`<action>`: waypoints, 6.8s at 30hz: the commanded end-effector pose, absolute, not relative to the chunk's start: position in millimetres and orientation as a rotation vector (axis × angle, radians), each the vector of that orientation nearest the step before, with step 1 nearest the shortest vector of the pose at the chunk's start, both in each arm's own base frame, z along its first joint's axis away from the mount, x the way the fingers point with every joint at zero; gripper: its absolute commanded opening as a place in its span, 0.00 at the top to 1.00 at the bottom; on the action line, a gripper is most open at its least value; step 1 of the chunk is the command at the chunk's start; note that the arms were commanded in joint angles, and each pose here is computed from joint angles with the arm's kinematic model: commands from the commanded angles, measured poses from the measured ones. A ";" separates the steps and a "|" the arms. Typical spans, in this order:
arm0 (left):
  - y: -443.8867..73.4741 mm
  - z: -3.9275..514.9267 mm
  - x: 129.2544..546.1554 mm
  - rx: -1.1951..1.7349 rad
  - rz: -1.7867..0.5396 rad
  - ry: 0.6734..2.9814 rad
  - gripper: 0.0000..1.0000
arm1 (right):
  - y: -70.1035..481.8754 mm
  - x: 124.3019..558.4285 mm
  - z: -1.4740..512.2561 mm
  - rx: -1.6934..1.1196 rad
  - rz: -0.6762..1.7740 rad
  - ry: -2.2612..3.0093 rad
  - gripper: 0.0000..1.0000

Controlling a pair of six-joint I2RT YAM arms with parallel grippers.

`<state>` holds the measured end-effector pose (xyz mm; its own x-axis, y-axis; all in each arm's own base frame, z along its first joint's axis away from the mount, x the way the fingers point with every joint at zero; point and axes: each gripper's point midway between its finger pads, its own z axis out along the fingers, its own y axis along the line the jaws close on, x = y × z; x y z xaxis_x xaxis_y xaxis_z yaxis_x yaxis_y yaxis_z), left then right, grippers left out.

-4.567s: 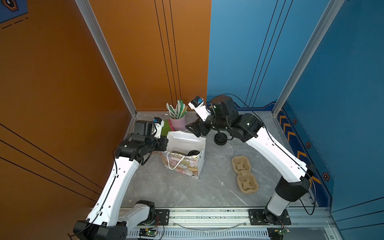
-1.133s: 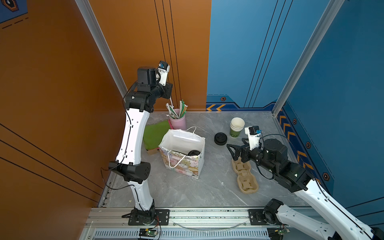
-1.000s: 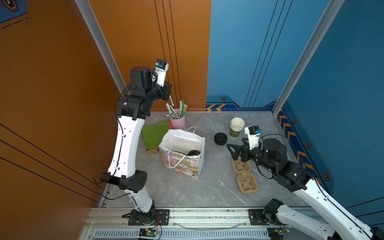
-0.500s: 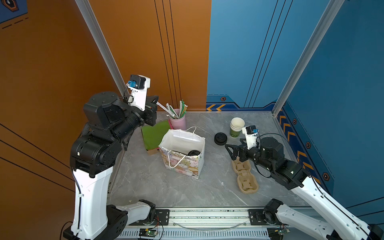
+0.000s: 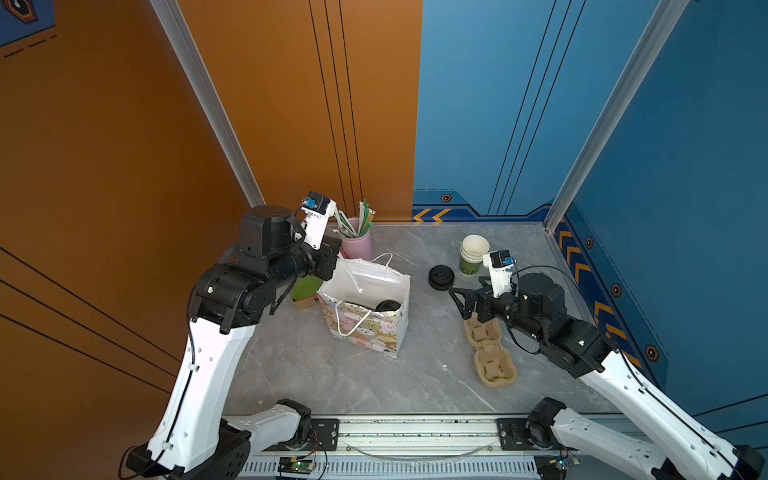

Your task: Pack the takeout coffee

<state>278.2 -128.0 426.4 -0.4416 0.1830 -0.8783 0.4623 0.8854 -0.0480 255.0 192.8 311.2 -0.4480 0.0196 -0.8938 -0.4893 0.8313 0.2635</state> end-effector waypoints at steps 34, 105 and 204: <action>-139.2 285.7 329.5 0.429 -0.318 2.254 0.68 | 204.2 253.7 285.7 -0.401 0.645 2.032 0.00; 81.1 187.2 346.6 -0.656 -0.416 2.310 0.60 | 300.0 278.6 323.7 -0.500 0.406 2.182 0.34; 70.8 155.8 393.9 -0.642 -0.321 2.468 0.61 | 241.4 273.5 291.8 -0.391 0.418 2.221 0.28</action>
